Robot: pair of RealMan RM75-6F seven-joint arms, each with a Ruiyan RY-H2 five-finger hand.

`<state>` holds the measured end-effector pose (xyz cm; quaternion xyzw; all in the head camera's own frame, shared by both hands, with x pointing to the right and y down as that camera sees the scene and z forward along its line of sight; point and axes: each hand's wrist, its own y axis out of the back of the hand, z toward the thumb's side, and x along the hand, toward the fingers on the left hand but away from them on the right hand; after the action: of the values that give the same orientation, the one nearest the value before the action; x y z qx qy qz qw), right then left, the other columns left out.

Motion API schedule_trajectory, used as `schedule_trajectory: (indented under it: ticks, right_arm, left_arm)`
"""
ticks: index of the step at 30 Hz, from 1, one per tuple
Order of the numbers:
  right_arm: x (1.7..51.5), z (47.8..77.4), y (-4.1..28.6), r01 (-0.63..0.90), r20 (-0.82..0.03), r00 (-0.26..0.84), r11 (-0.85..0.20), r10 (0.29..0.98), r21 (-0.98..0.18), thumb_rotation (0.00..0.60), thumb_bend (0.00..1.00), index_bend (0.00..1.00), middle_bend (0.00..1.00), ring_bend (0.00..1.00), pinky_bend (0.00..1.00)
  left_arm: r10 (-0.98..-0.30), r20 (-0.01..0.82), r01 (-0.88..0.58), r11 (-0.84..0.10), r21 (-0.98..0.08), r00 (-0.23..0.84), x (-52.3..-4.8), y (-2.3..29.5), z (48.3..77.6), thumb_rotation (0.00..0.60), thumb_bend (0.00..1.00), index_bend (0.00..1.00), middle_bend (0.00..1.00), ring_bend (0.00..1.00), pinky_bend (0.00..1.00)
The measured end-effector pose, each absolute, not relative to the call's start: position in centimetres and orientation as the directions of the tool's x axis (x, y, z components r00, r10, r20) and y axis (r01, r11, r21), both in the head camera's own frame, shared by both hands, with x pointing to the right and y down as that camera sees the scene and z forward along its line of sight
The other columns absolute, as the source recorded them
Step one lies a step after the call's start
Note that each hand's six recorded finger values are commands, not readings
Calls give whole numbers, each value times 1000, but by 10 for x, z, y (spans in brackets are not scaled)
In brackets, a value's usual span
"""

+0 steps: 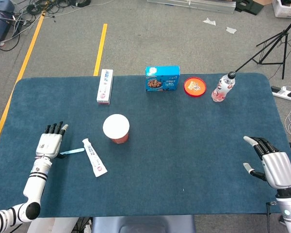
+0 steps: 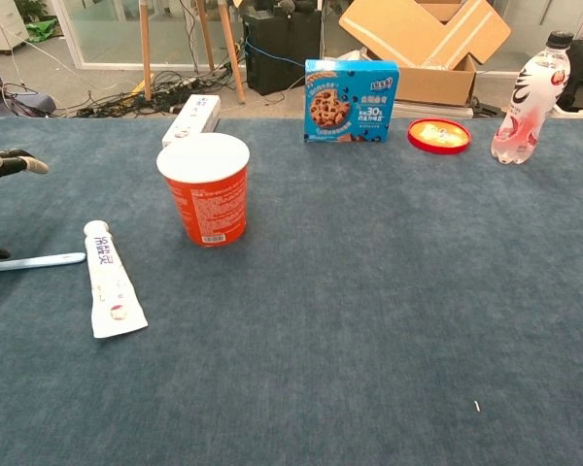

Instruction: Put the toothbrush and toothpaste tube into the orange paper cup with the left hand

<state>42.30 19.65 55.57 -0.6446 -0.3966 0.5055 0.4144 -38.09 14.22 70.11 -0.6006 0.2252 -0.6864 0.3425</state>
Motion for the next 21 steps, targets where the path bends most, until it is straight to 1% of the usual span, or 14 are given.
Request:
schedule_trajectory:
  ticks: [1, 4, 6, 7, 8, 10, 14, 17, 21]
  right_arm:
    - [423, 556, 197, 93, -323, 175, -342, 930, -935, 600, 165, 216, 259, 223, 522]
    - [423, 555, 197, 95, -322, 176, -342, 930, -935, 600, 166, 216, 260, 223, 523]
    - [423, 555, 196, 96, -322, 175, -342, 930, -935, 600, 165, 216, 259, 223, 523]
    - [424, 555, 196, 96, -322, 174, -342, 930, -935, 600, 165, 216, 260, 223, 523]
    - [424, 555, 196, 95, -323, 174, -342, 930, -935, 600, 165, 216, 260, 223, 522]
    - [424, 555, 196, 93, -324, 174, -343, 930, -935, 600, 165, 216, 259, 223, 522]
    - [423, 556, 196, 90, -327, 175, -346, 929, -934, 600, 165, 216, 260, 223, 522]
    - [424, 556, 196, 90, -328, 174, -347, 929, -934, 600, 165, 216, 260, 223, 523]
    - [424, 556, 196, 89, -329, 173, -347, 928, -934, 600, 165, 216, 260, 223, 523]
  left_arm:
    - [-739, 672, 211, -665, -716, -47, -380, 141, 700, 600, 0, 49, 312, 336, 473]
    - [-729, 682, 246, -672, -698, -59, -377, 136, 697, 600, 0, 184, 670, 599, 649]
    - [-721, 690, 267, -679, -684, -63, -375, 133, 697, 600, 0, 281, 857, 733, 748]
    - [-717, 694, 275, -682, -678, -64, -373, 133, 697, 600, 0, 325, 931, 791, 795]
    - [-711, 701, 284, -686, -670, -64, -372, 132, 698, 600, 0, 364, 981, 843, 839]
    - [-702, 709, 296, -691, -659, -62, -371, 132, 699, 600, 0, 405, 1000, 895, 883]
    - [-699, 713, 305, -693, -653, -63, -372, 131, 703, 600, 0, 502, 1000, 985, 967]
    - [-692, 719, 303, -700, -647, -64, -373, 132, 707, 600, 0, 542, 1000, 1000, 993]
    - [-681, 729, 305, -710, -634, -69, -374, 135, 711, 600, 0, 573, 1000, 1000, 1000]
